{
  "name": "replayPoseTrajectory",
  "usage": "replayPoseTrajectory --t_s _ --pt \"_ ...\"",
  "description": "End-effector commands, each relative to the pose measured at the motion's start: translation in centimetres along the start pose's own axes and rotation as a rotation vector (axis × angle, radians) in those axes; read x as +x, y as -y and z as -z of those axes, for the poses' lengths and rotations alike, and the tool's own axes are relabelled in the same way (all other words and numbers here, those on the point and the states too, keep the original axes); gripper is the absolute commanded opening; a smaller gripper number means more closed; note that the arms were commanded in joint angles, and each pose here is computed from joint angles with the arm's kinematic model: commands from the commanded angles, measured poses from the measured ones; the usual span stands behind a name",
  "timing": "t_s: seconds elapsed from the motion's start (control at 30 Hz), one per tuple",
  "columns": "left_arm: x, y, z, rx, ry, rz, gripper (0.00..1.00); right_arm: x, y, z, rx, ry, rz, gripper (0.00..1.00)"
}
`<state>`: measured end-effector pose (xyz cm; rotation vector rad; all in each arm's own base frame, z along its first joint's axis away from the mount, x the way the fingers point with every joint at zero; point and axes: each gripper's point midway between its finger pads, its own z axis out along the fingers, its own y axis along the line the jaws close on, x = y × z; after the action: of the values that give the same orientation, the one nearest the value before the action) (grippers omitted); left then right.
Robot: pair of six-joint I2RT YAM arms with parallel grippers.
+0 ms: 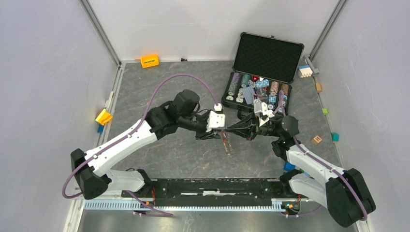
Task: Put the keys on the keyring
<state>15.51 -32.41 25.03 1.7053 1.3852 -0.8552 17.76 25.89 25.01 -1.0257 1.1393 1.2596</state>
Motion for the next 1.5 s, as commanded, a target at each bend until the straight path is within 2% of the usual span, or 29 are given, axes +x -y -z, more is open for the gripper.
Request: replayPoseTrajectory --t_s 0.0,0.4,0.77,0.9,1.13,1.37,1.47 --pt "-1.7 -0.8 0.3 -0.029 0.059 -0.066 0.38 -2.1 0.0 -0.2 -0.006 0.044 0.065 0.00" --pt "-1.4 -1.4 -0.5 -0.064 0.045 0.106 0.35 -2.2 0.1 0.0 0.003 0.046 0.071 0.00" --pt "-0.8 -1.6 -1.5 -0.049 0.019 0.188 0.09 -2.2 0.3 0.2 0.016 0.050 0.083 0.00" --pt "-0.8 -1.7 -1.6 -0.051 0.016 0.204 0.06 -2.2 0.2 0.3 0.016 0.051 0.088 0.00" --pt "-0.9 -1.8 -1.6 -0.054 0.016 0.214 0.08 -2.2 0.2 0.3 0.016 0.051 0.092 0.00" --pt "-1.5 -2.4 0.2 -0.107 0.032 0.153 0.25 -2.1 0.2 0.3 0.014 0.043 0.102 0.00" --pt "-2.3 -2.3 0.7 -0.106 0.067 0.085 0.28 -2.0 0.2 0.3 0.006 0.042 0.094 0.00"
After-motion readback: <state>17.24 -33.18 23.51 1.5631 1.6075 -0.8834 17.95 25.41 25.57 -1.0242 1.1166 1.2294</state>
